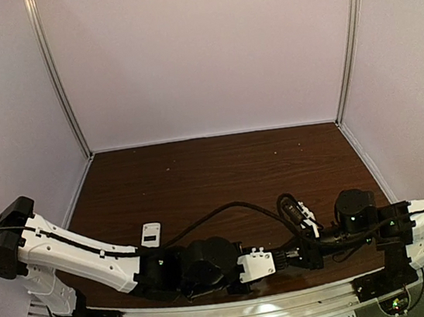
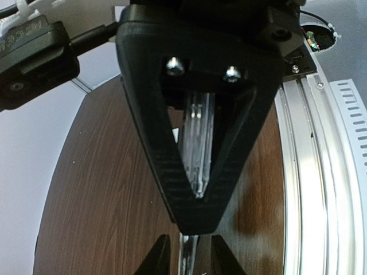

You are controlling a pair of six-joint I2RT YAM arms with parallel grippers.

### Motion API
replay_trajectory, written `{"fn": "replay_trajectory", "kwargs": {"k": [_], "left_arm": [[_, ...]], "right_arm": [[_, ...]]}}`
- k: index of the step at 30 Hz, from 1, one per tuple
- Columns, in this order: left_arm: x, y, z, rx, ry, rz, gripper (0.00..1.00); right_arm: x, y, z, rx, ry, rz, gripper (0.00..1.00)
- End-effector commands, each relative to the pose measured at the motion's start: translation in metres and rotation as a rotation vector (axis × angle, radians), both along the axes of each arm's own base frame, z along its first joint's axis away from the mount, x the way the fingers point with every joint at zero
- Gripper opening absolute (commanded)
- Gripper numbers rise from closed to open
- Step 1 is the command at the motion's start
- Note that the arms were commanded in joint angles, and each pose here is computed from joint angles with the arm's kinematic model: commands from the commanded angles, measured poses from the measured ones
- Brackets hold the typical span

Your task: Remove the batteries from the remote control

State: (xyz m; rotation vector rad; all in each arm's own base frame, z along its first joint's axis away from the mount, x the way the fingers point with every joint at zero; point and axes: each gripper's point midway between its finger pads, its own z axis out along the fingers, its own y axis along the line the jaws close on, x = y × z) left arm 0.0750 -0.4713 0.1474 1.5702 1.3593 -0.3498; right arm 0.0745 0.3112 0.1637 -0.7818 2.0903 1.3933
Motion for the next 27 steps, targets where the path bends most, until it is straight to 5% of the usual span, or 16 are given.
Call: {"fn": "replay_trajectory", "kwargs": {"k": [1, 10, 18, 21, 27], "left_arm": [[-0.0074, -0.0111, 0.0053, -0.010, -0.007, -0.026, 0.26], [-0.0110, -0.0140, 0.0037, 0.005, -0.017, -0.027, 0.01], [-0.0131, -0.0146, 0.0041, 0.006, -0.024, -0.023, 0.00], [-0.0136, -0.0141, 0.0042, 0.006, -0.022, -0.020, 0.00], [-0.0112, -0.0111, -0.0001, 0.012, -0.016, -0.001, 0.00]], "right_arm": [[-0.0026, -0.0001, -0.0052, -0.003, 0.005, 0.006, 0.00], [-0.0023, -0.0012, -0.0045, -0.003, 0.001, 0.001, 0.00], [0.0006, -0.0015, -0.0067, -0.012, -0.002, -0.014, 0.01], [0.0016, -0.0021, -0.0062, -0.013, -0.003, -0.022, 0.11], [0.0035, -0.0053, -0.0013, 0.004, -0.007, -0.041, 0.56]]}}
